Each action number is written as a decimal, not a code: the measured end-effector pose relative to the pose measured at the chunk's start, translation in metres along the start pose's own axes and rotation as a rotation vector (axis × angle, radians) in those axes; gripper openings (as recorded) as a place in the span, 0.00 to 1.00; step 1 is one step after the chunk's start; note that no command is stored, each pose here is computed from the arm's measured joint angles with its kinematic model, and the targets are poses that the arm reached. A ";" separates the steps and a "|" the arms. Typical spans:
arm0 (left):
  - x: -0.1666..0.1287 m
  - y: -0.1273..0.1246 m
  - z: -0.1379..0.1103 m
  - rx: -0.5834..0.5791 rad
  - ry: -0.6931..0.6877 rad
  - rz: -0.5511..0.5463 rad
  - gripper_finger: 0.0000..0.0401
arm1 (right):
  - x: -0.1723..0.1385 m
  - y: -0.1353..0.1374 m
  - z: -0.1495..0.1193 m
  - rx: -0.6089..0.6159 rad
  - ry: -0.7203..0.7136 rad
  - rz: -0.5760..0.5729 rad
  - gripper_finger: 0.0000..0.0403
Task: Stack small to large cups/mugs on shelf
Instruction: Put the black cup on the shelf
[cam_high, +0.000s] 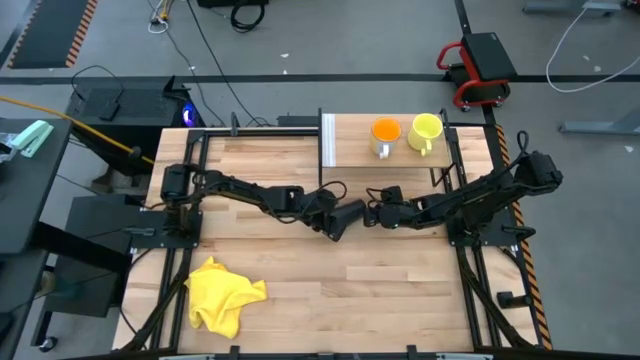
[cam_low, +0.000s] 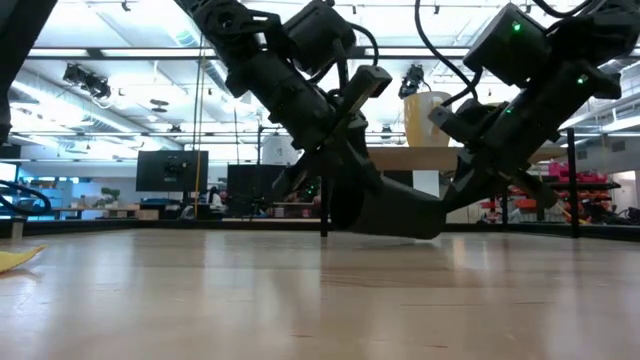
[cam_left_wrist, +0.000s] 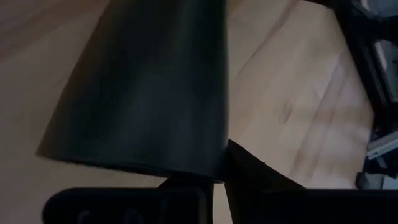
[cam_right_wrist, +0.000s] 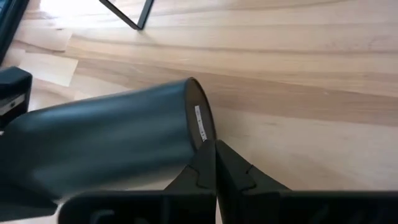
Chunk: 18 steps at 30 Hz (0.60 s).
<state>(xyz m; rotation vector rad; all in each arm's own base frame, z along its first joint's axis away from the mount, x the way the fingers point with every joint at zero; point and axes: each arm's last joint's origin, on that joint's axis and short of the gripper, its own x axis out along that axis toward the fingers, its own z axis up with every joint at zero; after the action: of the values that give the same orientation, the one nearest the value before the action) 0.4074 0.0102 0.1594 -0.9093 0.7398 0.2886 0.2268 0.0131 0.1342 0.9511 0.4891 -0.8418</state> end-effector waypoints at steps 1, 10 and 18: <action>0.000 -0.001 0.000 0.001 0.004 -0.007 0.07 | 0.000 0.000 0.000 -0.002 0.004 0.001 0.00; -0.020 -0.010 0.003 0.027 0.024 -0.025 0.07 | -0.004 0.007 -0.008 -0.020 0.038 0.067 0.00; -0.039 -0.017 0.007 0.037 0.009 -0.030 0.05 | -0.009 0.018 -0.009 -0.029 0.054 0.098 0.00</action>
<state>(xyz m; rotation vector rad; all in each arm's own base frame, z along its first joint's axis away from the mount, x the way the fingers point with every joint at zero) 0.3914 0.0089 0.1996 -0.8865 0.7376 0.2441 0.2358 0.0298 0.1450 0.9654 0.4963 -0.7200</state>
